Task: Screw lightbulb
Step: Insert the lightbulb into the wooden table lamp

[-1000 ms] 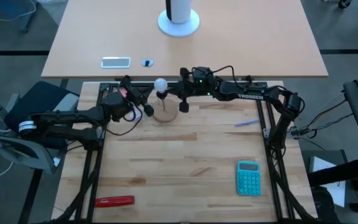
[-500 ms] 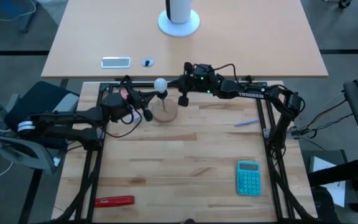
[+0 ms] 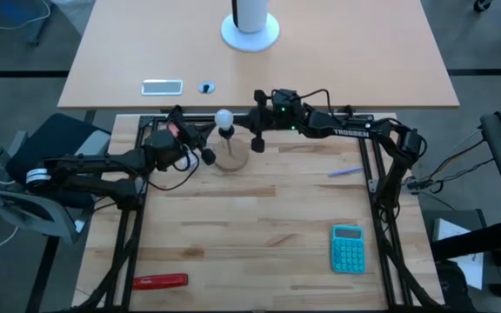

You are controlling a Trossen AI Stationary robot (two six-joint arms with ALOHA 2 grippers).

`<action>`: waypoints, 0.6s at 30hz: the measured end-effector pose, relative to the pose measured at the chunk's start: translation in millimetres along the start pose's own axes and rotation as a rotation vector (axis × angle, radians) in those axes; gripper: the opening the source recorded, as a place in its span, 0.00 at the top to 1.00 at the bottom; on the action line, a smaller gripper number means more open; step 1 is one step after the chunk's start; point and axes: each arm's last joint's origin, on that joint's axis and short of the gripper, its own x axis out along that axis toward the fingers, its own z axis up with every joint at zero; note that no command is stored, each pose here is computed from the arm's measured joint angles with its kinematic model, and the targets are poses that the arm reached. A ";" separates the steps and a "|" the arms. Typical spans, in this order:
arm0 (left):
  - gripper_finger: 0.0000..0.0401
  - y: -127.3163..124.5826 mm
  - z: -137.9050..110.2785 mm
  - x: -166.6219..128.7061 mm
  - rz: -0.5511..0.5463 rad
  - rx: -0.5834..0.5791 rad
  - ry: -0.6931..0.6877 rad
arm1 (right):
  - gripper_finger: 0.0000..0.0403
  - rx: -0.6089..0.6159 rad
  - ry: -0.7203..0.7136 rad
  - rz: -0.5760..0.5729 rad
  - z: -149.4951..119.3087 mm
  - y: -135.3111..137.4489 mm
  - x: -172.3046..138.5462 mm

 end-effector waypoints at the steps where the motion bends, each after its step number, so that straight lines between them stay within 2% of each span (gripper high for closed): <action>1: 1.00 0.3 0.0 0.0 0.009 0.000 0.002 | 0.99 0.000 -0.001 0.012 0.1 1.2 0.2; 6: 1.00 0.5 -1.6 -0.9 0.025 -0.007 0.024 | 0.99 0.015 0.029 0.026 -2.2 4.0 0.6; 11: 1.00 -0.2 -0.6 -4.0 0.012 -0.026 0.028 | 0.99 0.017 0.078 -0.063 -5.2 -1.3 -0.9; 15: 1.00 -0.8 2.0 -4.8 -0.035 -0.009 0.001 | 0.99 0.014 0.068 -0.106 -6.3 -8.7 -1.9; 18: 1.00 -0.6 2.9 -3.2 -0.031 -0.007 -0.016 | 0.99 0.011 0.049 -0.119 -8.3 -12.1 0.1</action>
